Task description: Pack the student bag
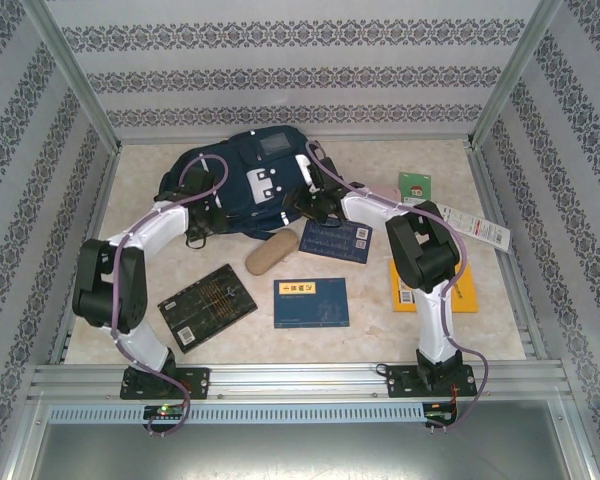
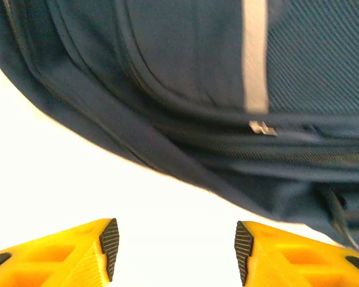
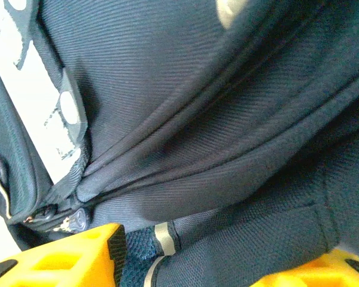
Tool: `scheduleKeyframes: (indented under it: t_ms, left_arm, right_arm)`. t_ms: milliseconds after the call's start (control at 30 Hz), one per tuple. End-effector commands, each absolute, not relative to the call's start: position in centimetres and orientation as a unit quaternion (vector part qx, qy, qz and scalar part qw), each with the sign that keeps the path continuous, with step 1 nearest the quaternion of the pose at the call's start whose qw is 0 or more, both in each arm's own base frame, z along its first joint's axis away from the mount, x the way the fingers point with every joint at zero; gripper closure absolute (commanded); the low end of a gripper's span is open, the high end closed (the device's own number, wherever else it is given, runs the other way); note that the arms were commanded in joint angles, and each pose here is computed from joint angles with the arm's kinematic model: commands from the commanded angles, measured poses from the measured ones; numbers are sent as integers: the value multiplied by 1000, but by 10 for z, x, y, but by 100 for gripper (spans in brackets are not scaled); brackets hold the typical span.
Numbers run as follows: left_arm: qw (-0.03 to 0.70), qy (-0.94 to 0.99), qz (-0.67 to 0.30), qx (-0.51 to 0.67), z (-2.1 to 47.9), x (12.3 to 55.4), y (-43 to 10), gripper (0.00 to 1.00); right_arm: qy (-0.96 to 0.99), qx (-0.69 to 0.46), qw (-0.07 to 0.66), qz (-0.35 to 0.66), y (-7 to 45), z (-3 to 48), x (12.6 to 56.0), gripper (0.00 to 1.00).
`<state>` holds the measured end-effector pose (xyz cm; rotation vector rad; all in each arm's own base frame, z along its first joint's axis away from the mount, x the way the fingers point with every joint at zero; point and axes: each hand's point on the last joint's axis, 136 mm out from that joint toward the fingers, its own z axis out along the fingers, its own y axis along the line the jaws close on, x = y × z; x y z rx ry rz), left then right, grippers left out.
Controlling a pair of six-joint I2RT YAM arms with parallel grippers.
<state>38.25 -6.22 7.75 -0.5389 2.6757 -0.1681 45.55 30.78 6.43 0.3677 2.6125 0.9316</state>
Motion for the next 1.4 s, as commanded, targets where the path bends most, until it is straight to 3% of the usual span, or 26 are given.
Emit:
scheduleKeyframes:
  t_ms: [0,300,667,867,1067,1367]
  left_arm:
    - [213,948,-115,-208,78,379,-84,40]
    - [208,946,-143,-206,59,376,-101,37]
    - [207,949,-146,-187,50,379,-105,39]
    - [213,952,-139,-170,48,379,-105,45]
    - [231,951,-136,-151,49,384,-111,54]
    - [269,939,-154,-150,62,409,-125,55]
  right_arm:
    - [916,122,153,349,326,58,444,42]
    - [925,143,136,324,339,39,417,33]
    - [922,137,149,331,357,33,428,42]
    - [919,110,168,340,365,51,442,61]
    - [905,82,193,369,373,95,444,99]
    - [883,81,217,408,377,163,446,100]
